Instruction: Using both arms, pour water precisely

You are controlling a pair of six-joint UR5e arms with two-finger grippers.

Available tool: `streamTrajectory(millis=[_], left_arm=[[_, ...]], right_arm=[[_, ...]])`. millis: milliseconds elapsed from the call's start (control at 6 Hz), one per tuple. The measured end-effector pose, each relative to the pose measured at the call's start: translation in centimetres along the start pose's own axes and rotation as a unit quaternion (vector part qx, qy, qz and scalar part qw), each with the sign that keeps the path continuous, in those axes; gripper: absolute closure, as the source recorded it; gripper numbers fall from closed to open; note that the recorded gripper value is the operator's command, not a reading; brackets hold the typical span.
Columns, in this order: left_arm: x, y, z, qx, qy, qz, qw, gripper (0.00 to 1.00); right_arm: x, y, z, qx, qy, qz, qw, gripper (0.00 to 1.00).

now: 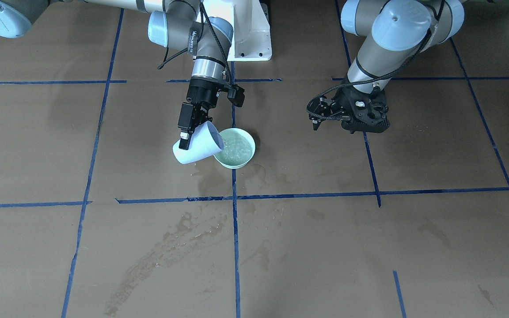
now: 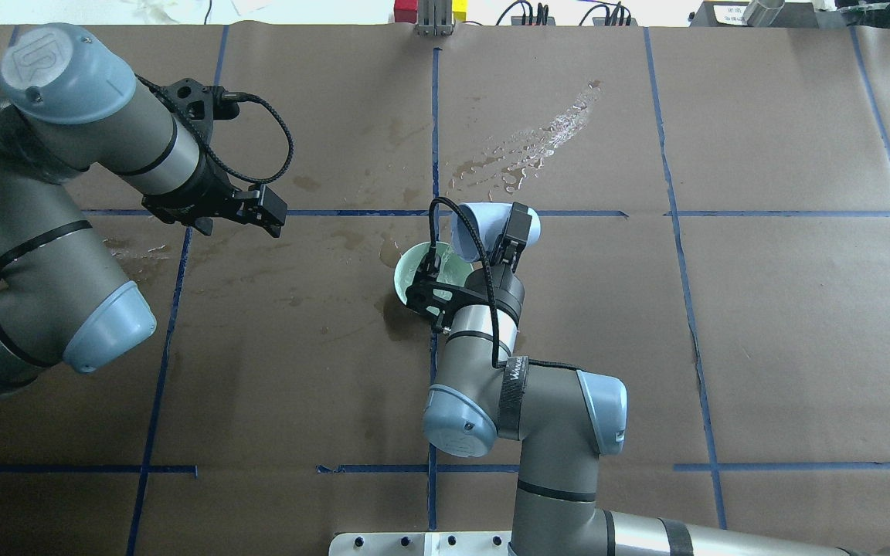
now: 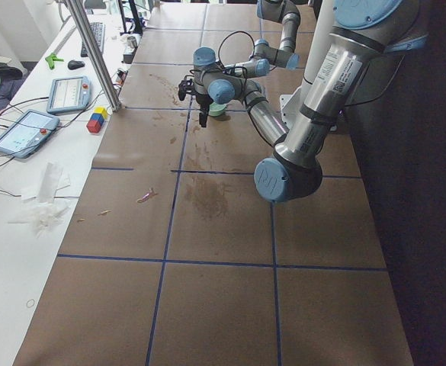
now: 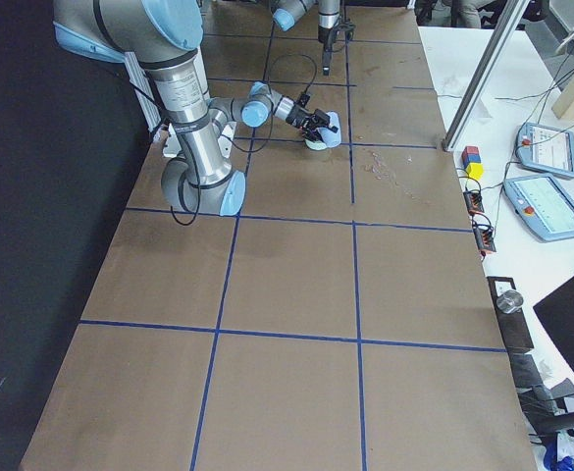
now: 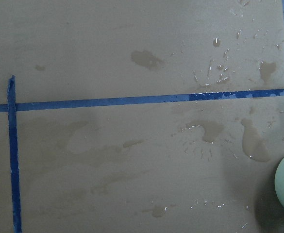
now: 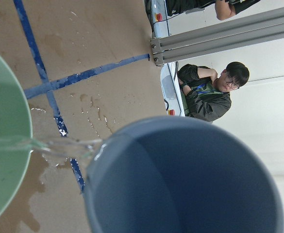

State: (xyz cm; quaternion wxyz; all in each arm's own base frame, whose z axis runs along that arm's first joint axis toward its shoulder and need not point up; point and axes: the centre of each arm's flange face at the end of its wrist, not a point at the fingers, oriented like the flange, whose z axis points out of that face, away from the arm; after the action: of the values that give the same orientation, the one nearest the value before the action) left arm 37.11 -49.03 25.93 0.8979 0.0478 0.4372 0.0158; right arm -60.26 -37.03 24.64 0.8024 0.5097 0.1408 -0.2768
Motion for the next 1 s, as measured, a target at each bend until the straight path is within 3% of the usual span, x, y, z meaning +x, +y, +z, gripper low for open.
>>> streamTrajectory(millis=[1000], left_arm=[[0.06, 0.05, -0.13, 0.001, 0.001, 0.001, 1.0000, 0.00]], right_arm=[[1.04, -0.84, -0.41, 0.005, -0.003, 0.022, 0.9997, 1.00]])
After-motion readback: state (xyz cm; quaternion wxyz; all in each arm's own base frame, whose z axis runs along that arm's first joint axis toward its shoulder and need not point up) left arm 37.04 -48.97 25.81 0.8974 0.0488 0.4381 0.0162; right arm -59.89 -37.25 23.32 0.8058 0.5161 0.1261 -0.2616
